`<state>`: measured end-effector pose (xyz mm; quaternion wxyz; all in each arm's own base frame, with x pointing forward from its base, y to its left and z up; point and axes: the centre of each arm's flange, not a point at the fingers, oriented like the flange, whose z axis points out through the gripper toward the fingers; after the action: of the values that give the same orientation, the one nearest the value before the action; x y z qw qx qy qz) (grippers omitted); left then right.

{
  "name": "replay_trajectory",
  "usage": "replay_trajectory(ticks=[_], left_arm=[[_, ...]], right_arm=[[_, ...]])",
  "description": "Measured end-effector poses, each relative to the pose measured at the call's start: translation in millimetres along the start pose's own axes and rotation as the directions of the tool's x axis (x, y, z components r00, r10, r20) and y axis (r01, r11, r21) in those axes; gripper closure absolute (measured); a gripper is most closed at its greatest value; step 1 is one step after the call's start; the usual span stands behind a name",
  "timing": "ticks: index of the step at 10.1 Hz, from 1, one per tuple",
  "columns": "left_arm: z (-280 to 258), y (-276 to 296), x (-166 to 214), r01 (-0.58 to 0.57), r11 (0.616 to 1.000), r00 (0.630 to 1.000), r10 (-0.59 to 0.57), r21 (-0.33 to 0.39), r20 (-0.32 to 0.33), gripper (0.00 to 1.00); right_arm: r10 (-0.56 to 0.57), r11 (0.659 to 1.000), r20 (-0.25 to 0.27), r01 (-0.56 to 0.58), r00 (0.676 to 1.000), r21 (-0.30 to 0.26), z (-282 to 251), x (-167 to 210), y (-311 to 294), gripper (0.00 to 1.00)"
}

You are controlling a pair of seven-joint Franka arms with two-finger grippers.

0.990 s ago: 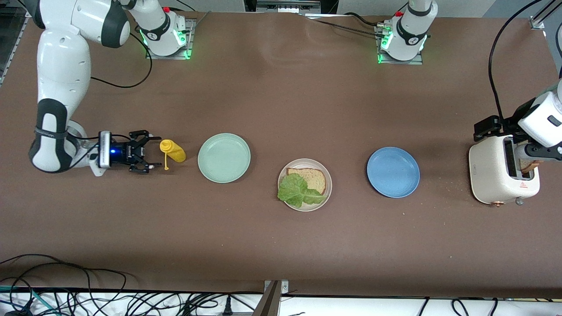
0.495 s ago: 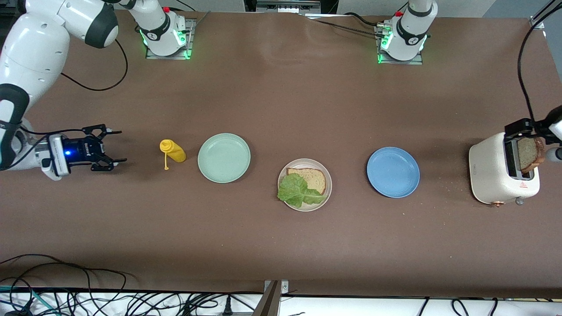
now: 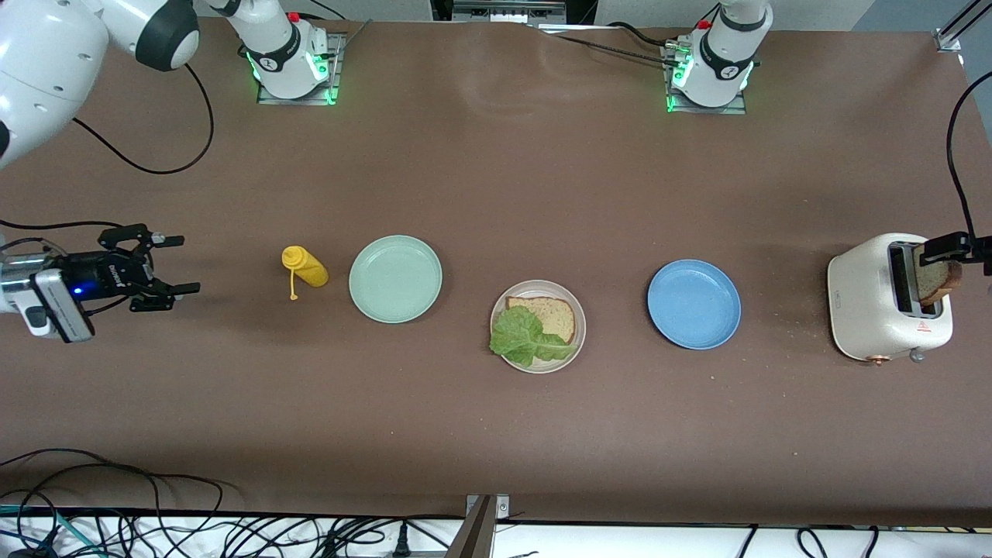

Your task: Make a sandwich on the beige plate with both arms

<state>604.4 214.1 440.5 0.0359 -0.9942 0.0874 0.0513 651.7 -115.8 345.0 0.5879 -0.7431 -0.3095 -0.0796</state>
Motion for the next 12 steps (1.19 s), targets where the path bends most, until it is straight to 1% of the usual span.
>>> replay_trajectory(ticks=[2, 3, 4, 5, 6, 7, 8, 9, 10, 12], left_arm=[[33, -16, -10, -0.016, 1.000, 1.000, 0.016, 0.005, -0.025, 0.00], [46, -21, -15, -0.012, 1.000, 0.999, 0.012, 0.006, -0.034, 0.00], [59, -25, -20, -0.008, 1.000, 0.999, 0.008, 0.006, -0.040, 0.00], [69, -27, -24, -0.005, 1.000, 0.999, 0.006, 0.004, -0.043, 0.00], [76, -29, -28, 0.001, 1.000, 0.999, 0.000, 0.002, -0.042, 0.00], [79, -32, -31, -0.003, 1.000, 0.999, 0.003, 0.001, -0.041, 0.03], [79, -35, -33, -0.042, 0.999, 0.998, 0.042, 0.009, -0.037, 0.16], [79, -38, -35, -0.083, 0.996, 0.996, 0.083, 0.025, -0.029, 0.34], [79, -45, -39, -0.116, 0.993, 0.993, 0.117, 0.036, -0.027, 0.49], [76, -53, -44, -0.183, 0.982, 0.982, 0.184, 0.046, -0.033, 0.77]], right_arm=[[0.116, 0.993, 0.015, -0.115, 0.993, -0.036, -8, 5, -9, 0.00], [0.163, 0.985, 0.022, -0.161, 0.986, -0.062, -12, 6, -14, 0.00], [0.205, 0.975, 0.041, -0.201, 0.978, -0.093, -12, 10, -22, 0.00], [0.266, 0.959, 0.072, -0.256, 0.961, -0.124, -6, 17, -29, 0.00], [0.333, 0.935, 0.092, -0.315, 0.939, -0.162, -1, 24, -36, 0.00], [0.386, 0.909, 0.101, -0.360, 0.917, -0.209, -1, 29, -45, 0.00], [0.430, 0.880, 0.124, -0.384, 0.894, -0.281, 0, 34, -54, 0.00], [0.449, 0.857, 0.147, -0.378, 0.881, -0.350, 1, 39, -64, 0.00], [0.460, 0.837, 0.168, -0.363, 0.872, -0.411, -1, 40, -74, 0.00], [0.481, 0.791, 0.200, -0.325, 0.853, -0.518, -18, 29, -102, 0.00]])
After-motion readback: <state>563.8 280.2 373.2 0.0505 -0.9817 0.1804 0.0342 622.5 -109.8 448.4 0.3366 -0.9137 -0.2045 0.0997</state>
